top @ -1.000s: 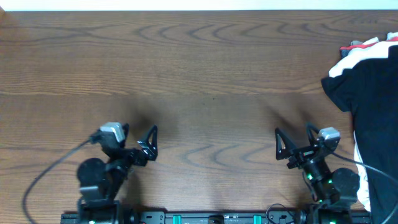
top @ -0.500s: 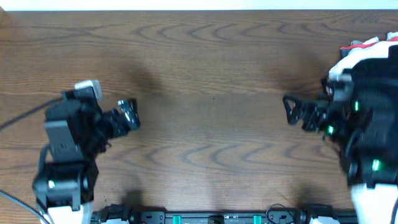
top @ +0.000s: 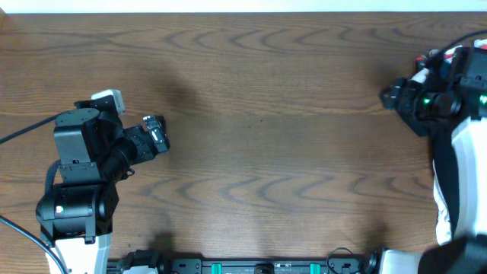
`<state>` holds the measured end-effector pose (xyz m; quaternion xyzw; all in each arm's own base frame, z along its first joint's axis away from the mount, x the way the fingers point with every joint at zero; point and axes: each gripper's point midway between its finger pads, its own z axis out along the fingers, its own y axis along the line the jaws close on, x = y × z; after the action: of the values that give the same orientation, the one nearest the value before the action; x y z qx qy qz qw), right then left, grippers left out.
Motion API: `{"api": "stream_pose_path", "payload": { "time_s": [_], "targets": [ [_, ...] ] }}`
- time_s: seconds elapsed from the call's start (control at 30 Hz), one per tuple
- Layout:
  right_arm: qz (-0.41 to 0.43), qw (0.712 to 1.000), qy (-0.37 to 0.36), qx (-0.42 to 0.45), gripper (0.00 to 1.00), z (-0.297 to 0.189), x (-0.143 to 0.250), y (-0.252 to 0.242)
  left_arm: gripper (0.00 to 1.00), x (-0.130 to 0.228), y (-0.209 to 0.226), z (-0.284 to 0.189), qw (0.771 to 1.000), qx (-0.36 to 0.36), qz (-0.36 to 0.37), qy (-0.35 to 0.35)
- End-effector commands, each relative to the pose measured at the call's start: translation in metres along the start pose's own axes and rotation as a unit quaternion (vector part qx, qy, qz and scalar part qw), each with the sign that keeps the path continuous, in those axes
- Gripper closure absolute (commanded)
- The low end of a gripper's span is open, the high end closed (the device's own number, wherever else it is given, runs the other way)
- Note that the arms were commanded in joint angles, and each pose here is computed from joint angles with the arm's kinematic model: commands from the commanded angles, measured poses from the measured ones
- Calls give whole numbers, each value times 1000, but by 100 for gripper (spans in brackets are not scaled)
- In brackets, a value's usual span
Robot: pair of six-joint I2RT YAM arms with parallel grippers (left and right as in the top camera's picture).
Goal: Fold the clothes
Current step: 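Grasp the black shirt in the pile with the right gripper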
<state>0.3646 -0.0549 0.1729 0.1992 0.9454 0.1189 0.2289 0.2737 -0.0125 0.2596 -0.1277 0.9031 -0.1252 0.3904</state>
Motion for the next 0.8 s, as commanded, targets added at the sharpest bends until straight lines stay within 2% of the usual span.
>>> {"api": "stream_pose_path", "payload": {
  "time_s": [0.0,0.1,0.2,0.5,0.77],
  "targets": [
    [64,995,35,75,16,28,3,-47,2,-1,2,-4,1000,-8,7,0],
    [73,987,59,132,12,52,9,-73,2,2,3,-4,1000,-10,6,6],
    [76,983,73,150,14,76,10,-85,2,2,4,-1,1000,-11,5,10],
    [80,971,20,224,16,120,-16,-123,2,21,11,9,998,-26,-4,61],
    [81,972,38,218,24,154,-7,-129,2,28,15,15,996,-32,-8,85]
  ]
}}
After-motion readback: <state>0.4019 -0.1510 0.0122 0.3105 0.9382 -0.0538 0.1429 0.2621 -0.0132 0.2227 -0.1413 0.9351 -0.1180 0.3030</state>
